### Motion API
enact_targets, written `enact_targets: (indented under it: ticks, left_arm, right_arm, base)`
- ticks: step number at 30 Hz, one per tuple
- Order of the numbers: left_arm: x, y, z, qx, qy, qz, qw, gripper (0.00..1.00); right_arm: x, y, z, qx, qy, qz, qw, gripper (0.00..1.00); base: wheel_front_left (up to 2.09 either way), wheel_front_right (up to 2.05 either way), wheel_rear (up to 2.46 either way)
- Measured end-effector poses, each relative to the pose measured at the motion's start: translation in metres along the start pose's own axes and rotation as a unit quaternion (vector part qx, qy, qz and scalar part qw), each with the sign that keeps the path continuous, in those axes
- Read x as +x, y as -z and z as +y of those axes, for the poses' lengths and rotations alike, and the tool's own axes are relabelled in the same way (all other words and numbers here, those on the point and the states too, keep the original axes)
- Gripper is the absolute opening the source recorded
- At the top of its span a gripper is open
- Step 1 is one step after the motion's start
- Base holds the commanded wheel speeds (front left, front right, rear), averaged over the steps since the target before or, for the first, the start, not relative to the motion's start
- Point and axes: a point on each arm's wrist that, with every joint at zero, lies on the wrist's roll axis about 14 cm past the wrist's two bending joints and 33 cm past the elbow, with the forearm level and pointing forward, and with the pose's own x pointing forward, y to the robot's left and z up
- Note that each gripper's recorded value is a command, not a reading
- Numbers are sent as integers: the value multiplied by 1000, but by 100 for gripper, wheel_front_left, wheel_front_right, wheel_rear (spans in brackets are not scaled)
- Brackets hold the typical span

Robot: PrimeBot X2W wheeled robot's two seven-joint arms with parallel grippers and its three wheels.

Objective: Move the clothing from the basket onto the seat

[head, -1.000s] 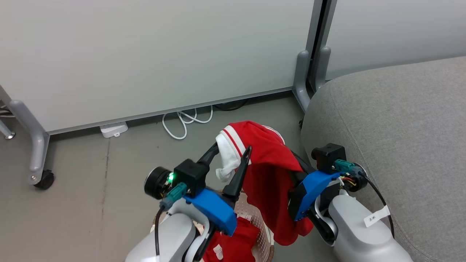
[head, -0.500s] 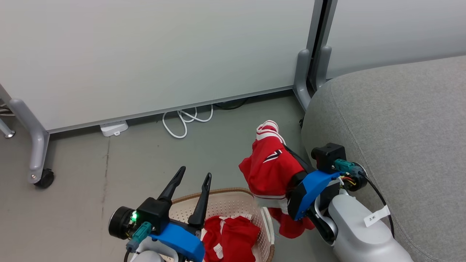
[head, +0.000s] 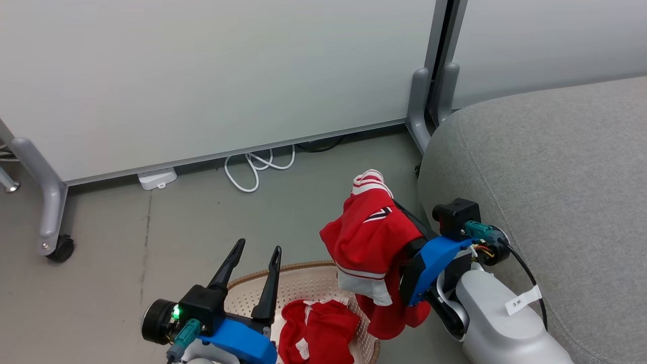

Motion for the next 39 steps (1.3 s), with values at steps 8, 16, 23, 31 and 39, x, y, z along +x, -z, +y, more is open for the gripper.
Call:
enact_targets:
  ticks: [8, 16, 23, 31, 39]
  left_arm:
    - [6, 5, -9, -7, 15, 6, 1000, 100]
    - [21, 12, -34, -14, 54, 15, 998, 100]
    - [36, 19, -61, -16, 98, 26, 995, 100]
    - [50, 26, -93, -21, 150, 35, 988, 100]
    - [62, 29, -128, -22, 201, 37, 979, 100]
  right_arm:
    - [-7, 0, -10, 3, 15, -2, 1000, 0]
    - [-24, 0, -34, 8, 50, -4, 999, 0]
    - [-44, 3, -58, 11, 88, -3, 996, 0]
    - [-73, 4, -87, 16, 139, -5, 990, 0]
    - [-104, 5, -112, 20, 188, -8, 982, 0]
  base:
    - [0, 0, 0]
    - [0, 0, 0]
    - [0, 0, 0]
    - [0, 0, 0]
    - [0, 0, 0]
